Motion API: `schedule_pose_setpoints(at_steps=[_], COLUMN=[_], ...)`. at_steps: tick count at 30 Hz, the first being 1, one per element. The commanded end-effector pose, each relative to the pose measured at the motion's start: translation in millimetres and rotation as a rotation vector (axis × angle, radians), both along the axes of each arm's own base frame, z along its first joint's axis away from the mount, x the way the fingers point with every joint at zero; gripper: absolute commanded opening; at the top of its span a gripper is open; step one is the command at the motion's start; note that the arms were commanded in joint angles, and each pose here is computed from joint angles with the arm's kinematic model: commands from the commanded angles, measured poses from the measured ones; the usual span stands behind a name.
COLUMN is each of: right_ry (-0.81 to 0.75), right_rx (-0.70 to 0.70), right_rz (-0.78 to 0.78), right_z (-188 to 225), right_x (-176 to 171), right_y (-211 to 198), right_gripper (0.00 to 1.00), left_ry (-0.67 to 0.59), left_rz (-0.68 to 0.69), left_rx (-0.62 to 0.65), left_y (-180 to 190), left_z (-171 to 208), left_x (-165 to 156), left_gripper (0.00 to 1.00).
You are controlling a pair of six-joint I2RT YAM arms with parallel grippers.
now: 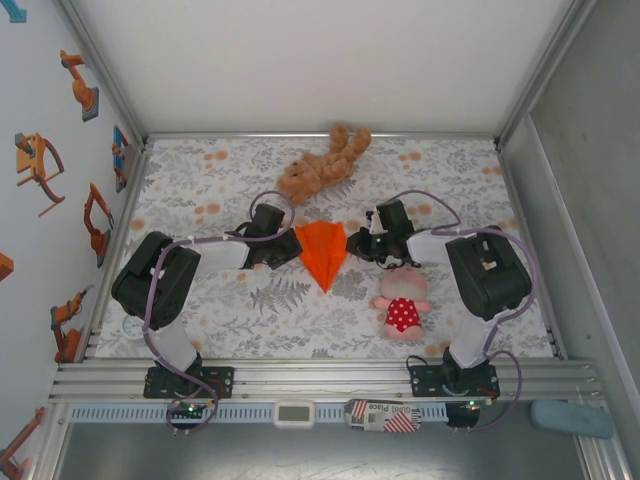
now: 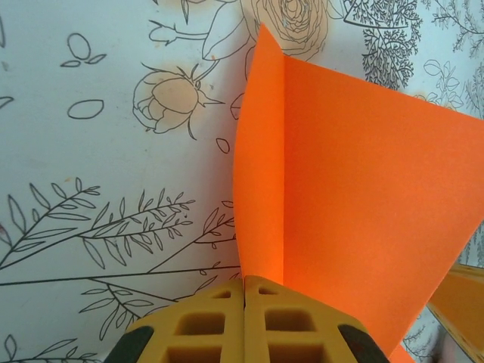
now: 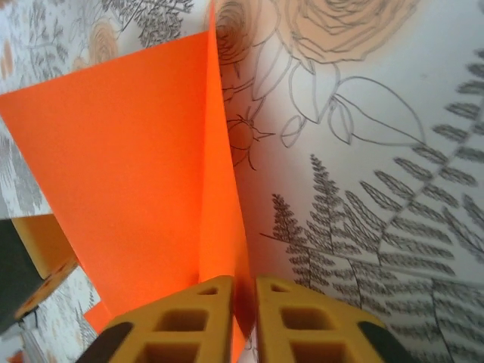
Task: Fold a paper plane with a square sheet of paper (pick it up from the middle)
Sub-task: Turn over the paper plane at the center of the table, then move the paper plane to the center of the table.
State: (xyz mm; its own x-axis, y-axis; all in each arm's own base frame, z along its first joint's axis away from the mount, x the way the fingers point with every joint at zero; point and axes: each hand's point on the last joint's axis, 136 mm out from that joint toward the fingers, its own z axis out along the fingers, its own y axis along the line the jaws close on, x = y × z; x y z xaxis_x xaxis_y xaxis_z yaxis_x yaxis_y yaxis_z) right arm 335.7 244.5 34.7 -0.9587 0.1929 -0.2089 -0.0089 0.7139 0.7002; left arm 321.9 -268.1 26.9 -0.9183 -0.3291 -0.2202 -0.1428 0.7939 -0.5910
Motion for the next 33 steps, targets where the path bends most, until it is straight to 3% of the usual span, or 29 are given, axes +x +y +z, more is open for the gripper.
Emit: schedule_pose_setpoints(at_steps=[1,4,10,33], right_ry=[-0.106,-0.13,-0.141,-0.094], right_rx=[-0.033,-0.064,-0.139,-0.239], right_rz=[0.016,0.033,0.123,0.354], right_z=[38,49,49,12], right_x=[7,0,-26,-57], right_y=[-6,-8,7,75], right_gripper=[0.25,0.36,0.44,0.49], left_ry=[-0.016,-0.021,-0.026,-0.019], left_rz=[-0.042,-0.05,-0.055,-0.07], left_rx=[-0.02,-0.032,-0.04,-0.079], left_y=[-10,-13,-16,-21], left_z=[6,9,12,28], left_x=[0,1,1,-3], left_gripper=[0.06,0.06,0.06,0.07])
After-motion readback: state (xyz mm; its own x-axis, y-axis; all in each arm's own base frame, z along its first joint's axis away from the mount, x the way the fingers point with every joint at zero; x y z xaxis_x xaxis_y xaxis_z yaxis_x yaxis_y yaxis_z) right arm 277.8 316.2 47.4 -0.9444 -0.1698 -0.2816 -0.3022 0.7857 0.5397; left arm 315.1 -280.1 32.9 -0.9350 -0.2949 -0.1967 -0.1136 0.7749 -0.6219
